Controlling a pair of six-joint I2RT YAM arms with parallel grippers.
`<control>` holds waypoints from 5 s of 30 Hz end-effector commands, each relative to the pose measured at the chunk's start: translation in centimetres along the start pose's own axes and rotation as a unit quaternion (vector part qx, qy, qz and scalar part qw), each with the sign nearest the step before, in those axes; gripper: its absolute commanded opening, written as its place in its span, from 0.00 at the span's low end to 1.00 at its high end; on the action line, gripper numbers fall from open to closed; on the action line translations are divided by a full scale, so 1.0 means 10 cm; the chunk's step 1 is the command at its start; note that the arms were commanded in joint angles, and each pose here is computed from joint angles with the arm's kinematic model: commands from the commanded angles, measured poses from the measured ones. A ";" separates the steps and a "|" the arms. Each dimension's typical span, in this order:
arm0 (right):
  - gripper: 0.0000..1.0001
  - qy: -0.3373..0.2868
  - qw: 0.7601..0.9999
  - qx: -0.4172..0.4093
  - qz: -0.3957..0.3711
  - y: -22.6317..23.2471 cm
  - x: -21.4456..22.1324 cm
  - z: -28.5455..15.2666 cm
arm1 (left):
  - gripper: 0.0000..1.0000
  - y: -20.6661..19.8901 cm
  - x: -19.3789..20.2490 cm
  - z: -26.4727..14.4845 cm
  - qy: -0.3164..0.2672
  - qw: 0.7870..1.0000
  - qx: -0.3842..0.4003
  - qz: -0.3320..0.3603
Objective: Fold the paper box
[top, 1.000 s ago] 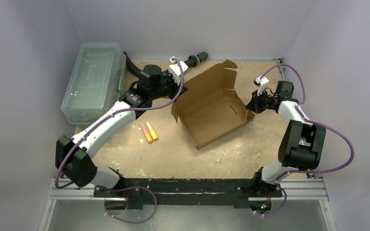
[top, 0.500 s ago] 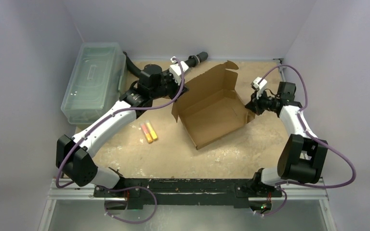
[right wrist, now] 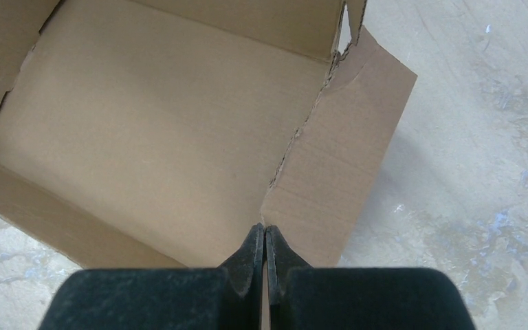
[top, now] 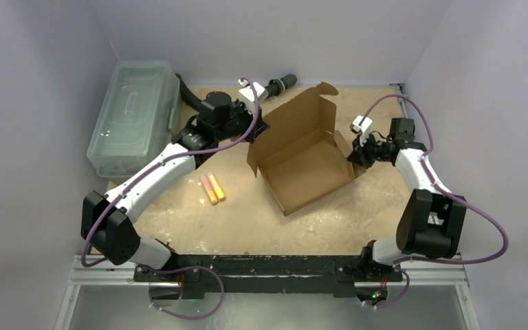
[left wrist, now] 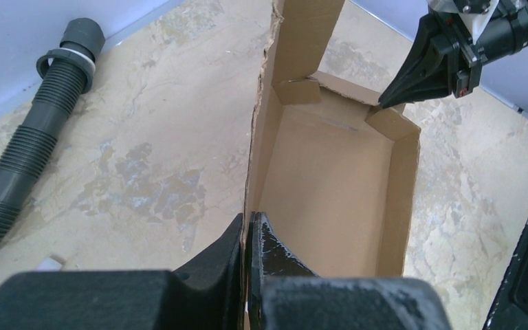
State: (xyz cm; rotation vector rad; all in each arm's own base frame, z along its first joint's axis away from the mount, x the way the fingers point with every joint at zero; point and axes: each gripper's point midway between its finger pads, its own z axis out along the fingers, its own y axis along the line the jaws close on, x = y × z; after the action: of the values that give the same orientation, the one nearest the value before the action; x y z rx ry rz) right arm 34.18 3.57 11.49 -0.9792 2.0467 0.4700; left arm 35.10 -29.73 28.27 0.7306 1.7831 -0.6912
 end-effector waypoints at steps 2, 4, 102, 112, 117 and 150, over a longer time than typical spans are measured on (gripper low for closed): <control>0.00 0.014 1.000 -0.018 -0.018 0.08 -0.05 0.03 | 0.00 -0.03 -0.49 -0.06 -0.096 0.995 0.004 -0.013; 0.00 0.015 0.999 -0.023 -0.030 0.13 -0.07 0.05 | 0.00 -0.04 -0.46 -0.05 -0.091 0.996 0.007 -0.011; 0.00 0.038 0.996 0.033 -0.069 0.00 -0.13 0.28 | 0.00 -0.25 -0.31 -0.04 -0.085 0.994 0.064 -0.018; 0.00 0.070 0.997 0.028 -0.032 0.00 0.10 0.38 | 0.00 -0.18 -0.25 -0.13 -0.124 0.990 0.033 -0.063; 0.00 0.053 0.997 0.027 -0.058 0.05 0.02 0.39 | 0.00 -0.22 -0.13 -0.09 -0.112 0.990 0.048 -0.068; 0.00 0.020 0.985 0.059 -0.162 0.22 -0.43 0.35 | 0.00 -0.61 -0.34 -0.06 -0.069 0.981 0.181 -0.029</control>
State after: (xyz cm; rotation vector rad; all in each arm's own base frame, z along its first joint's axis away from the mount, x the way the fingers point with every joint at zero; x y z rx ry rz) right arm 35.61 8.18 12.86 -1.2411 1.8723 0.1976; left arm 30.85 -32.68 28.60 0.8210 1.7010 -1.0431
